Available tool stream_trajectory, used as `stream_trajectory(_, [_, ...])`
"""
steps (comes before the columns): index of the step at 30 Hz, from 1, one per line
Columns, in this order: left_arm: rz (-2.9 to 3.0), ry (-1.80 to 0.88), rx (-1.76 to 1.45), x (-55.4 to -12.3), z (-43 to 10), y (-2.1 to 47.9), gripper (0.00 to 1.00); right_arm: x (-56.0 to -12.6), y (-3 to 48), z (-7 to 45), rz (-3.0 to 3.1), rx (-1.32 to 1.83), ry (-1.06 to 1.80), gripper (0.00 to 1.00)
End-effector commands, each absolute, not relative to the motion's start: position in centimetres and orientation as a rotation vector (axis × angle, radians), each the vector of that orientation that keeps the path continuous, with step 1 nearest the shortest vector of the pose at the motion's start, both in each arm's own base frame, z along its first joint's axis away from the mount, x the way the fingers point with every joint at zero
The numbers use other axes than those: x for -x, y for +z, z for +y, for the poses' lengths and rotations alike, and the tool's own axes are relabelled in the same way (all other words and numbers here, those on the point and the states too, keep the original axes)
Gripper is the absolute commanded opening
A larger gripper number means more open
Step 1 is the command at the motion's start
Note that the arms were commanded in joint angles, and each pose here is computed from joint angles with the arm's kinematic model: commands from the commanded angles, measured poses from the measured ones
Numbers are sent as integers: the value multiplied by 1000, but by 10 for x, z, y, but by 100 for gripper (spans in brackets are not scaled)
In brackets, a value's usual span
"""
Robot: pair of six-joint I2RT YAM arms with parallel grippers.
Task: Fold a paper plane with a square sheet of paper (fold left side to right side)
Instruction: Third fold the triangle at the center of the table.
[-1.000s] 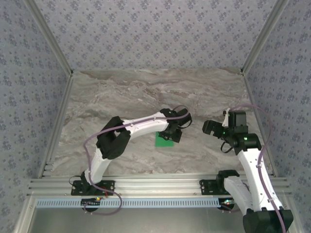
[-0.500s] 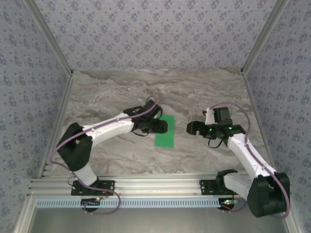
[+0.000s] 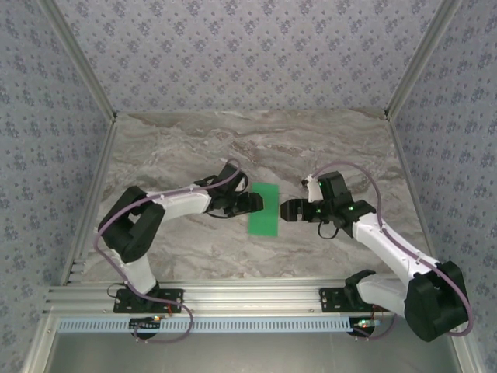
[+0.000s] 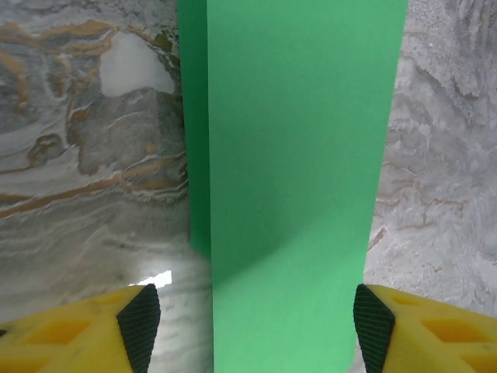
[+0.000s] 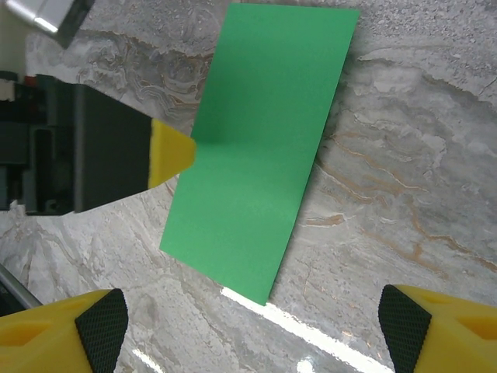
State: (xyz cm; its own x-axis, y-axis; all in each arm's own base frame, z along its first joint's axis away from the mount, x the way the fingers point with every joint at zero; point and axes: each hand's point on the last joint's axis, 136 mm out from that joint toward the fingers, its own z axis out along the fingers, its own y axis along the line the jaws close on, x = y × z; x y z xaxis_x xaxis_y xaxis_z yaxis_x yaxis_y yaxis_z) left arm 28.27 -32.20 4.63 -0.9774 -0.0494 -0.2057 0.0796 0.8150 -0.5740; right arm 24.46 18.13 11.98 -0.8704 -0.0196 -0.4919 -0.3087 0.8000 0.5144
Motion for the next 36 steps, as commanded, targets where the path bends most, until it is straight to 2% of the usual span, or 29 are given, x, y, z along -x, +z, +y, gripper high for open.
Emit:
stream_trajectory(1, [2768, -1006, -28, -288, -338, 45, 66, -242, 121, 182, 2488, 281, 816, 89])
stream_trajectory(5, [2771, -1025, -19, -288, -340, 41, 57, -238, 122, 181, 2461, 325, 773, 89])
stream_trajectory(12, [2775, -1026, 6, -286, -338, 42, 31, -223, 111, 185, 2376, 501, 565, 92])
stream_trajectory(15, [2772, -1033, 16, -286, -338, 44, 25, -216, 101, 193, 2329, 603, 490, 93])
stream_trajectory(28, [2758, -1088, 21, -281, -340, 55, 13, -197, 78, 263, 1839, 1200, 153, 93])
stream_trajectory(36, [2752, -1105, 21, -280, -341, 59, 11, -205, 58, 288, 1755, 1301, 24, 91])
